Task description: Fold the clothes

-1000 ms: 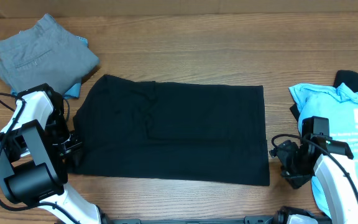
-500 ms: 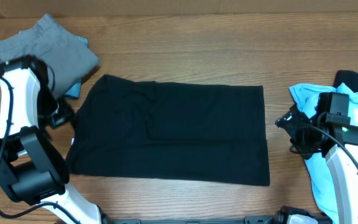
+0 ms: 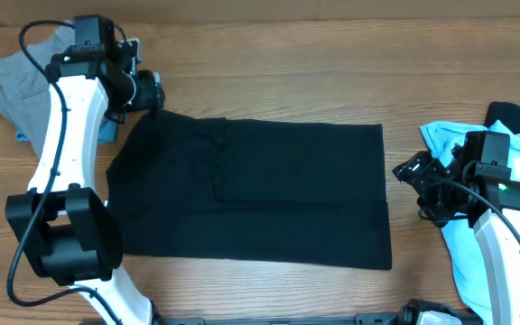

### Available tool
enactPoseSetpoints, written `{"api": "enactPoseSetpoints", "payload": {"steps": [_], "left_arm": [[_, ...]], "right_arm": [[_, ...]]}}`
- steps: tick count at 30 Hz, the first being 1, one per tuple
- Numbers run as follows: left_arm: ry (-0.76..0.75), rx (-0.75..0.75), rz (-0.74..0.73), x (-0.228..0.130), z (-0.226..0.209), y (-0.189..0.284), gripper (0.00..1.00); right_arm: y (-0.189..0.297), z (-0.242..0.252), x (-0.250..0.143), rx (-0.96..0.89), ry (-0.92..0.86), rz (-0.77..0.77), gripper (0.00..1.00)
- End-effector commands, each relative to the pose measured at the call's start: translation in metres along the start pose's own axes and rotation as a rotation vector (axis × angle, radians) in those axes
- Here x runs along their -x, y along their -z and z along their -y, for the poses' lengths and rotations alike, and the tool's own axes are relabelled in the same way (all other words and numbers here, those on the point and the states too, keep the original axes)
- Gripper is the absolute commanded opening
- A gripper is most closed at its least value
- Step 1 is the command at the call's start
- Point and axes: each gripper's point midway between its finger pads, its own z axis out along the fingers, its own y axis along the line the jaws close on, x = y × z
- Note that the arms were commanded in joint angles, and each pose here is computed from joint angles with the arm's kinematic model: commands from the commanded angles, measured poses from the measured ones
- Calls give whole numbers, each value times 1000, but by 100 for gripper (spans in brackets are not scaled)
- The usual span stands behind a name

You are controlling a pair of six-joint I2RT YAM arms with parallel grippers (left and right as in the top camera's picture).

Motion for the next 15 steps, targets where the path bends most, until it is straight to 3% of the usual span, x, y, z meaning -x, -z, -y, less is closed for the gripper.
{"api": "enactPoseSetpoints", "payload": {"steps": [1, 10, 15], "left_arm": [[4, -2, -8, 5, -10, -25, 62], [39, 2, -110, -12, -22, -87, 47], [46, -16, -100, -9, -24, -109, 46]], "right_arm": [[8, -8, 4, 26, 15, 19, 88], [8, -8, 4, 27, 15, 20, 87], [8, -8, 4, 27, 15, 20, 87]]}}
